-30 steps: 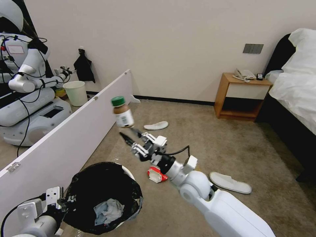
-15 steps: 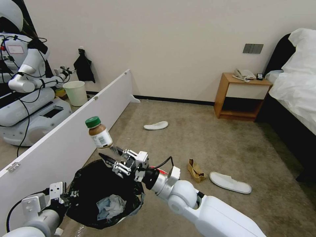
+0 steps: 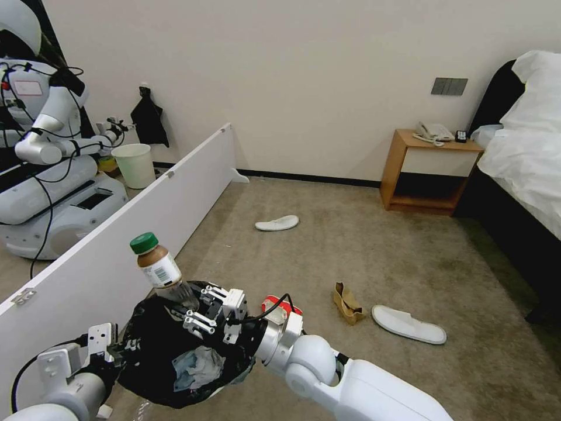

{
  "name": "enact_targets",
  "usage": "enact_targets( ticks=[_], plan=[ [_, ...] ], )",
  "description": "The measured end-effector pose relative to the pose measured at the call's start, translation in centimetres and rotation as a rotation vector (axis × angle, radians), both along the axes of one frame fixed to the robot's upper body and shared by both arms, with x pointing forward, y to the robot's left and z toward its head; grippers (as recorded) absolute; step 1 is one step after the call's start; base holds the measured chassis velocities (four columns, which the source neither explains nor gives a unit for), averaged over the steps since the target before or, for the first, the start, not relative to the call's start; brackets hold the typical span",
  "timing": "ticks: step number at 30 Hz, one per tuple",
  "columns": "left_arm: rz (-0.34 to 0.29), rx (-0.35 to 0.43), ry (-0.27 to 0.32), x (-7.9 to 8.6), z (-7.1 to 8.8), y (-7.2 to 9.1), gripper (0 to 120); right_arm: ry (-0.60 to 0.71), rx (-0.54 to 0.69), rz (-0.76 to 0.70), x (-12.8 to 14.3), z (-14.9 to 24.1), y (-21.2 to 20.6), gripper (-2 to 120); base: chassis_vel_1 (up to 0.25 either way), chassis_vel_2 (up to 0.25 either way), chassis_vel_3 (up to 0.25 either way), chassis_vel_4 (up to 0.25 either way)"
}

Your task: Pick up the trash bin, then pick up the garbage from the floor and place it into the trash bin.

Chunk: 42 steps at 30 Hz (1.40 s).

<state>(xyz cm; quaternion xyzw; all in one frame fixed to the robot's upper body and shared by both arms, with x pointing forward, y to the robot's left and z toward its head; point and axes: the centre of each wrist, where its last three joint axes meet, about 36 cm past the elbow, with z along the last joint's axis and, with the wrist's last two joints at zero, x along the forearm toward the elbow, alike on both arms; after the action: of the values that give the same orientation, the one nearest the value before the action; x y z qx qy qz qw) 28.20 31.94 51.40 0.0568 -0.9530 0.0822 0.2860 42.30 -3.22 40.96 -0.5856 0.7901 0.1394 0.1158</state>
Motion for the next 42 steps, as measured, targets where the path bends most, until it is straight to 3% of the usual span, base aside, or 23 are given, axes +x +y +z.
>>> enact_targets(
  ticks=[5,12,14,19,28,29,34,36,37,39,40,42],
  plan=[
    [-0.009,-0.002,0.003,-0.2,0.2,-0.2,3,0.002,-0.049,-0.023,0.0,-1.6,-0.8,58,0.000,0.000,0.000,0.000],
    [-0.010,-0.003,0.006,-0.3,0.2,-0.3,3,0.009,-0.058,-0.028,-0.2,-2.1,-1.0,78,0.000,0.000,0.000,0.000],
    [-0.010,-0.003,0.007,-0.4,0.2,-0.3,3,0.010,-0.061,-0.030,-0.3,-2.5,-1.0,91,0.000,0.000,0.000,0.000],
    [-0.009,-0.006,0.004,-0.4,0.3,-0.2,3,0.009,-0.059,-0.026,-0.4,-2.5,-0.8,99,0.000,0.000,0.000,0.000],
    [-0.006,-0.005,0.001,-0.3,0.5,0.0,3,-0.008,-0.010,-0.014,-0.3,-0.8,-0.3,100,0.000,0.000,0.000,0.000],
    [-0.004,-0.006,0.001,-0.3,0.4,0.0,3,-0.019,0.028,-0.020,0.1,0.8,-0.2,100,0.000,0.000,0.000,0.000],
    [0.003,-0.010,0.007,-0.5,0.3,0.3,3,-0.041,0.114,-0.152,2.3,5.1,-1.9,100,0.000,0.000,0.000,0.000],
    [0.011,-0.010,0.012,-0.5,0.2,0.7,3,-0.049,0.120,-0.312,4.4,7.2,-5.4,100,0.000,0.000,0.000,0.000],
    [0.011,-0.010,0.012,-0.5,0.2,0.7,3,-0.049,0.120,-0.312,4.4,7.2,-5.4,100,0.000,0.000,0.000,0.000],
    [0.026,-0.024,0.001,-0.4,0.2,0.9,3,-0.033,0.086,-0.546,6.0,7.7,-12.6,100,0.000,0.000,0.000,0.000],
    [0.026,-0.024,0.001,-0.4,0.2,0.9,3,-0.033,0.086,-0.546,6.0,7.7,-12.6,100,0.000,0.000,0.000,0.000],
    [0.030,-0.043,-0.004,-0.5,-0.1,0.8,3,-0.015,0.015,-0.759,4.5,5.6,-19.9,100,0.000,0.000,0.000,0.000]
  ],
)
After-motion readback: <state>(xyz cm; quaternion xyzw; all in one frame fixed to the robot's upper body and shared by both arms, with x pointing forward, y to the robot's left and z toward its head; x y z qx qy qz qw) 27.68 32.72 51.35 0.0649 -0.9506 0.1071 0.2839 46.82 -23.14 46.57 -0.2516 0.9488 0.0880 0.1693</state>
